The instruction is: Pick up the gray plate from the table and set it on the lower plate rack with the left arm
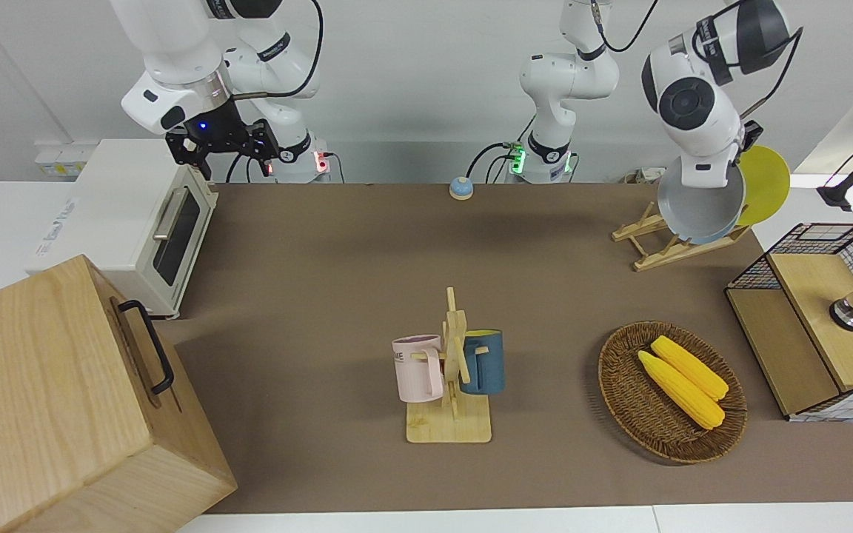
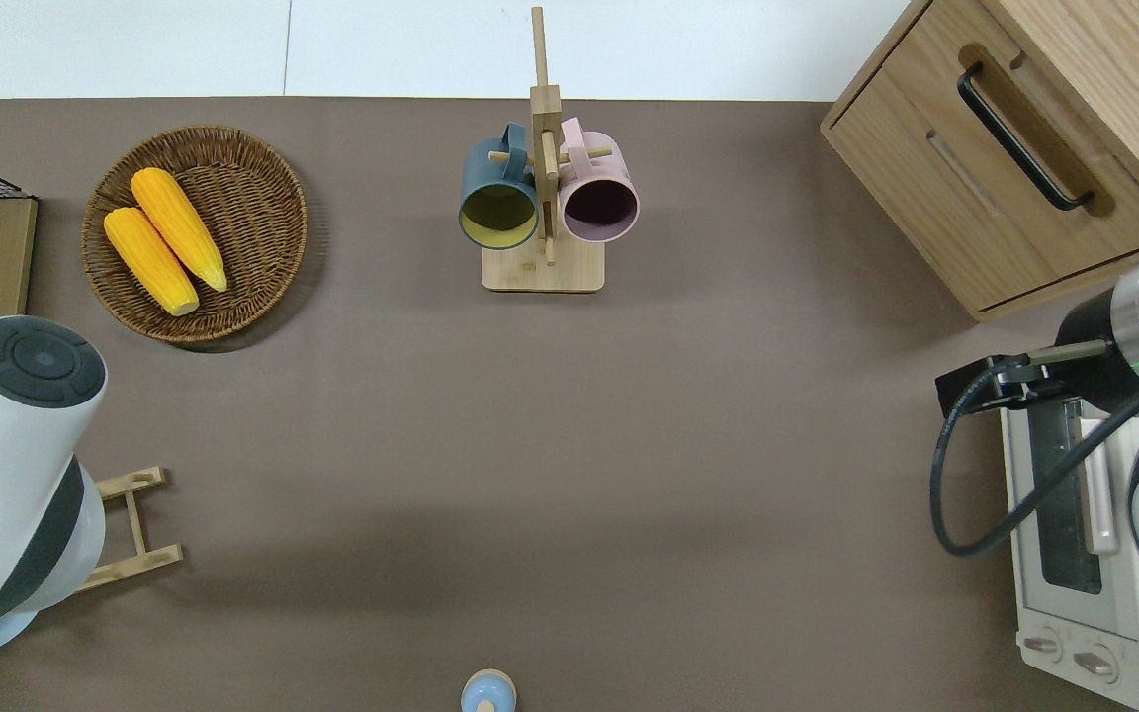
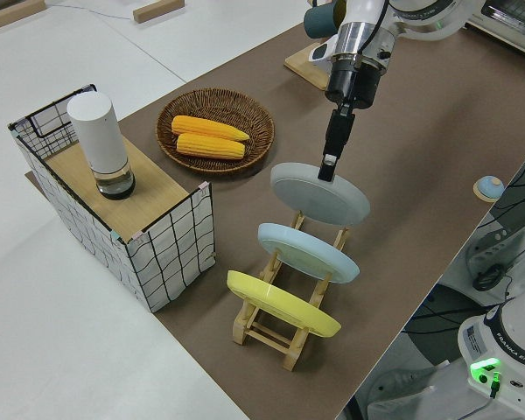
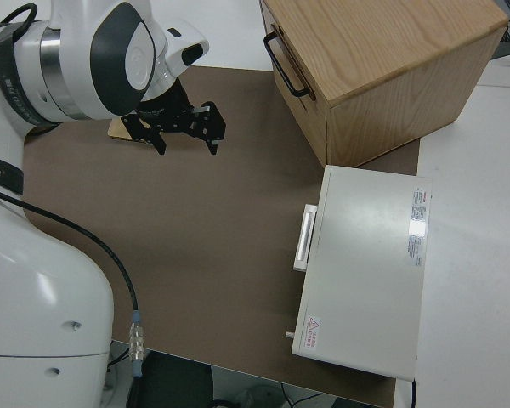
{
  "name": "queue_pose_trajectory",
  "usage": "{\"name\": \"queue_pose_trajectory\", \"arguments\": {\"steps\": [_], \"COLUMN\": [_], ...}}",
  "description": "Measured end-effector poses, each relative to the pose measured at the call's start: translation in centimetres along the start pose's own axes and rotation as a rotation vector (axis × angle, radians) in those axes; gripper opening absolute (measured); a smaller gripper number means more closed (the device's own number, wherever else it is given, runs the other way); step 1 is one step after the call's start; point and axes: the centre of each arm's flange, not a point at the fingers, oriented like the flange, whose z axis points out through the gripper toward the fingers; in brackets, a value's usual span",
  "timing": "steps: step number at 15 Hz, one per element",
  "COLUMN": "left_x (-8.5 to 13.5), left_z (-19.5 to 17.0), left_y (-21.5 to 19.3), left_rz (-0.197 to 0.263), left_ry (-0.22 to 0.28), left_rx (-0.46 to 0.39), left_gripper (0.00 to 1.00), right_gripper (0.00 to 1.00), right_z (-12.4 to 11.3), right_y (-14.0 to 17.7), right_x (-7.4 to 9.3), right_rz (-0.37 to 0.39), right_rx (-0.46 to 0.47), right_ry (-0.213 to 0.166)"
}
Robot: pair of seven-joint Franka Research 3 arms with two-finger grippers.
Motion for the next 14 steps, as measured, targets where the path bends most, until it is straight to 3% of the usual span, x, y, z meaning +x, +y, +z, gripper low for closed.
{"name": "queue_pose_trajectory", "arguments": {"steps": [14], "left_x": [-1.7], "left_z": [0.5], "left_y": [6.1], "left_rz": [-0.096], "left_ry": [0.026], "left_rx": [0.042], "left_gripper": [0.03], "right_gripper": [0.99], "right_z": [0.0], "right_y": [0.0], "right_x": [0.0], "right_rz": [0.0], "right_rx": [0.0], "right_ry": [0.0]}}
